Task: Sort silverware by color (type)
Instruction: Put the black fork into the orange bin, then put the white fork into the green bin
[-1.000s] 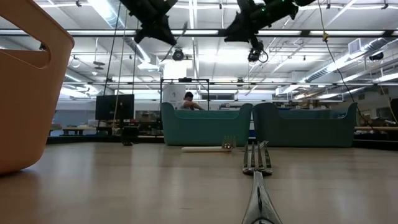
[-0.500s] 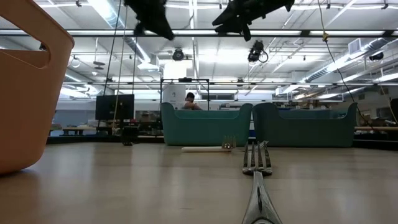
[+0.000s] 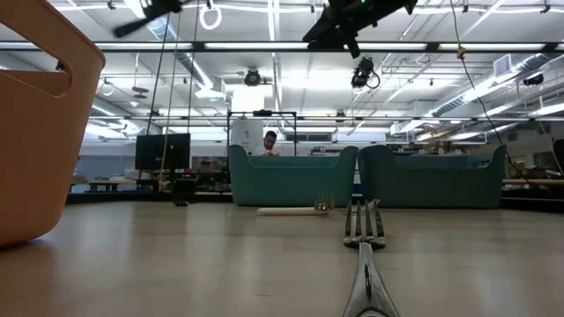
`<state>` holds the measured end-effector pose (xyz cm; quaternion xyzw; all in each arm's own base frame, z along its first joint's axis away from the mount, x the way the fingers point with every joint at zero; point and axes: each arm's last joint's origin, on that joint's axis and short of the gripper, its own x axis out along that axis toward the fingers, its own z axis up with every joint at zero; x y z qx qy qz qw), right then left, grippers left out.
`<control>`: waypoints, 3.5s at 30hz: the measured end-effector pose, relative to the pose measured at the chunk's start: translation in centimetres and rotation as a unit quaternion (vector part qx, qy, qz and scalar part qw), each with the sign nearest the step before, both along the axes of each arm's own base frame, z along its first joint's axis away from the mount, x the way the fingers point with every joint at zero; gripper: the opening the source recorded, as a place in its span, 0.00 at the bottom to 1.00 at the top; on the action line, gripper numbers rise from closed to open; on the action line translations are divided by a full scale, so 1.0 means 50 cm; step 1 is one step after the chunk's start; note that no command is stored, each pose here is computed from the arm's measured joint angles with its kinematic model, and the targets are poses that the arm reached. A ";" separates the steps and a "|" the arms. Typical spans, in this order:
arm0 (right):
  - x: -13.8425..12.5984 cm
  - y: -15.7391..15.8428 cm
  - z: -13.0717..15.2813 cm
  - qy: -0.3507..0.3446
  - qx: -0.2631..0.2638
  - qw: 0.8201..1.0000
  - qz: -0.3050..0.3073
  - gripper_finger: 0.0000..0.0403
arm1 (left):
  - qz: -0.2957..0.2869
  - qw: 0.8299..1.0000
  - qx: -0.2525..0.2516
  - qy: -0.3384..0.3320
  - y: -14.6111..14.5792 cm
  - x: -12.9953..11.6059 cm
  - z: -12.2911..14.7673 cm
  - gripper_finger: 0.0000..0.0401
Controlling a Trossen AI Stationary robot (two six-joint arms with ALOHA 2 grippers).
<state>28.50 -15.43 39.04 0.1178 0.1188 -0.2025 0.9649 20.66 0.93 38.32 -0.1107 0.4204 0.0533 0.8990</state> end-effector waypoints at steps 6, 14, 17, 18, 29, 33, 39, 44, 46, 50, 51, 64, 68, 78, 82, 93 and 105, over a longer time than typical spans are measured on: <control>-0.007 -0.007 -0.009 0.026 -0.001 1.000 -0.001 0.32 | -0.050 0.995 -0.068 0.060 -0.101 -0.023 -0.012 0.02; -0.014 -0.011 -0.019 0.060 -0.007 0.998 0.003 0.32 | -0.084 0.980 -0.146 0.109 -0.230 -0.072 -0.016 0.02; -0.014 -0.011 -0.019 0.060 -0.007 0.998 0.004 0.32 | -0.076 0.973 -0.167 0.140 -0.274 -0.085 -0.027 0.03; -0.014 -0.011 -0.019 0.060 -0.007 0.998 0.004 0.32 | -0.072 0.971 -0.171 0.152 -0.289 -0.087 -0.032 0.03; -0.014 -0.011 -0.020 0.061 -0.006 0.998 0.005 0.32 | -0.068 0.958 -0.102 0.261 -0.414 -0.050 -0.141 0.03; -0.013 -0.009 -0.020 0.059 -0.003 0.998 0.016 0.32 | -0.058 0.951 -0.078 0.294 -0.438 -0.028 -0.199 0.03; -0.012 -0.007 -0.020 0.055 0.003 0.998 0.035 0.32 | -0.050 0.945 -0.060 0.317 -0.468 0.000 -0.271 0.03; -0.012 -0.007 -0.020 0.054 0.005 0.998 0.037 0.32 | -0.024 0.936 -0.066 0.344 -0.481 0.009 -0.318 0.03; -0.012 -0.006 -0.020 0.053 0.008 0.998 0.045 0.32 | -0.003 0.933 -0.074 0.352 -0.482 0.008 -0.333 0.03; -0.011 -0.005 -0.020 0.051 0.010 0.997 0.053 0.32 | 0.050 0.917 -0.085 0.387 -0.467 0.000 -0.360 0.07; -0.011 -0.005 -0.020 0.051 0.011 0.997 0.054 0.32 | 0.056 0.911 -0.092 0.397 -0.463 0.000 -0.365 0.09; -0.023 -0.001 -0.026 0.084 0.003 0.994 0.062 0.32 | 0.070 0.903 -0.149 0.397 -0.461 0.017 -0.309 0.28; -0.046 0.012 -0.014 0.100 -0.014 0.992 0.075 0.32 | 0.095 0.919 -0.145 0.354 -0.444 0.021 -0.233 0.28; -0.086 0.052 0.002 0.123 -0.004 0.986 0.113 0.32 | 0.217 0.958 -0.043 0.182 -0.299 0.046 -0.039 0.28; -0.087 0.054 -0.009 0.143 0.039 0.985 0.088 0.32 | 0.252 0.960 0.017 0.118 -0.209 0.074 0.014 0.28; -0.040 0.059 -0.070 0.198 0.152 0.968 0.035 0.32 | 0.335 0.925 0.120 0.138 0.056 0.095 0.052 0.28; 0.052 0.080 -0.180 0.262 0.254 0.927 -0.086 0.39 | 0.340 0.921 0.133 0.133 0.249 0.063 0.063 0.28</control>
